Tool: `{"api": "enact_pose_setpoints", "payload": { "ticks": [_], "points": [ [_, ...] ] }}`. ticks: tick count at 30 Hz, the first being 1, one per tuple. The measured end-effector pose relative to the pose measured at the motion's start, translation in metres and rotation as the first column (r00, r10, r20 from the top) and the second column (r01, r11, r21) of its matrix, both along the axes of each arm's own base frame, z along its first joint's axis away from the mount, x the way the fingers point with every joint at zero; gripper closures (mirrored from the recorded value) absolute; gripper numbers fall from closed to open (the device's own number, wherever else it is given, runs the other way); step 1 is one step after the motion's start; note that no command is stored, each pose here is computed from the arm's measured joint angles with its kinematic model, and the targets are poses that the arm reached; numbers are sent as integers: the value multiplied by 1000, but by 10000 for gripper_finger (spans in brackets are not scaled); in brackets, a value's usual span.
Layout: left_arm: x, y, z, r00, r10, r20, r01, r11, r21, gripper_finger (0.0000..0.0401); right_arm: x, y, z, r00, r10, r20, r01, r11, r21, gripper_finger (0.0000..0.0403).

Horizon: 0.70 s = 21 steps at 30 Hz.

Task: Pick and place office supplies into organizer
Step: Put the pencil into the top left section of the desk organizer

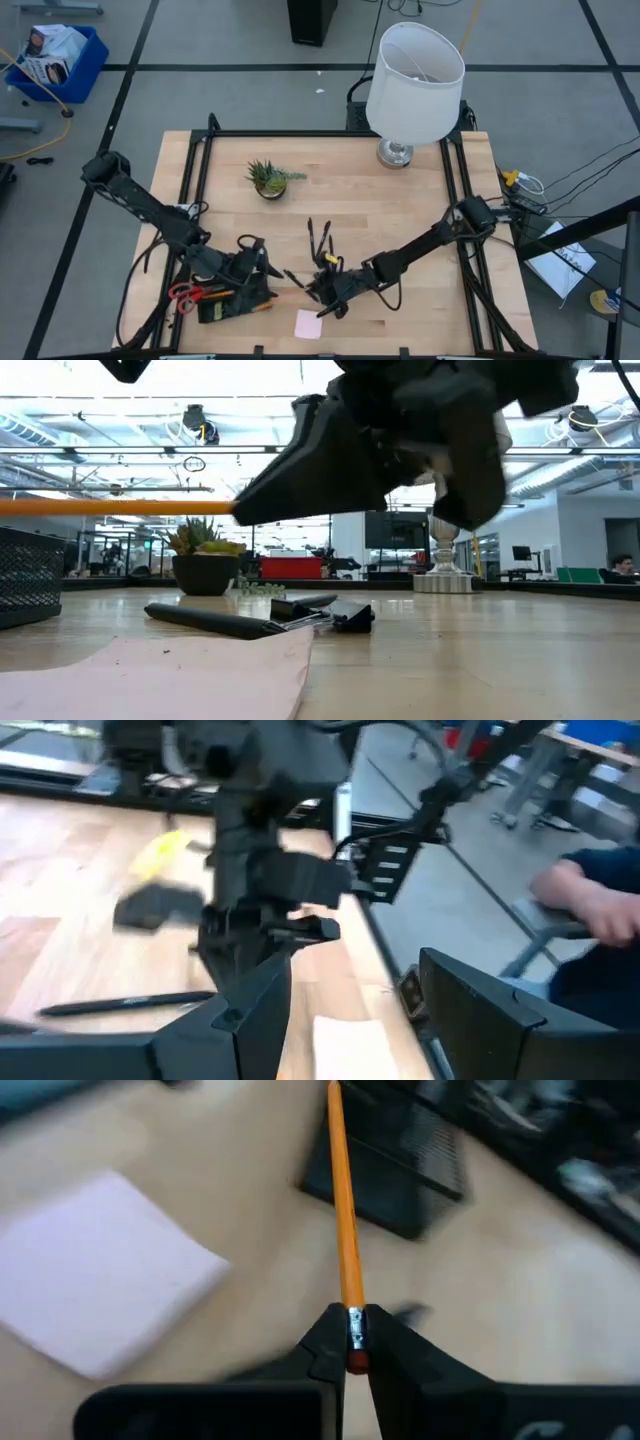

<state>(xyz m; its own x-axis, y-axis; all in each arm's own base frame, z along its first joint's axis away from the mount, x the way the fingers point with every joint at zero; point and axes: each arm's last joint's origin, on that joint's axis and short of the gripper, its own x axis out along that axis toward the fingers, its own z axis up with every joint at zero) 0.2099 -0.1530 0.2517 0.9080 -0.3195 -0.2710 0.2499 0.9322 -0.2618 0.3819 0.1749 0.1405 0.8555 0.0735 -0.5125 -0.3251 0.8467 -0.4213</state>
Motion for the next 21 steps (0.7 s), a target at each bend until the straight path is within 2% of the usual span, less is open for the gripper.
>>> {"api": "enact_pose_setpoints", "payload": {
  "ticks": [4, 9, 12, 15, 21],
  "points": [
    [0, 1, 0, 1000, 12, -5, -12, 1000, -3, 178, -11, 3, 22, 1000, -9, 11, 10, 993, -116, 384],
    [1, 3, 0, 1000, 25, -10, -25, 1000, -19, 178, -29, 3, 66, 999, 26, 38, -21, 992, -121, 384],
    [1, 2, 0, 999, 27, -20, -28, 999, -46, 178, -41, -2, 82, 1000, 30, 4, -30, 990, -140, 384],
    [2, 3, -1, 999, 51, -15, -51, 998, -22, 178, -51, -7, 90, 998, 14, -54, -22, 990, -142, 384],
    [7, 11, -2, 992, 121, -45, -124, 988, -92, 178, -62, -10, 84, 984, 19, -178, -47, 987, -154, 384]
  ]
}}
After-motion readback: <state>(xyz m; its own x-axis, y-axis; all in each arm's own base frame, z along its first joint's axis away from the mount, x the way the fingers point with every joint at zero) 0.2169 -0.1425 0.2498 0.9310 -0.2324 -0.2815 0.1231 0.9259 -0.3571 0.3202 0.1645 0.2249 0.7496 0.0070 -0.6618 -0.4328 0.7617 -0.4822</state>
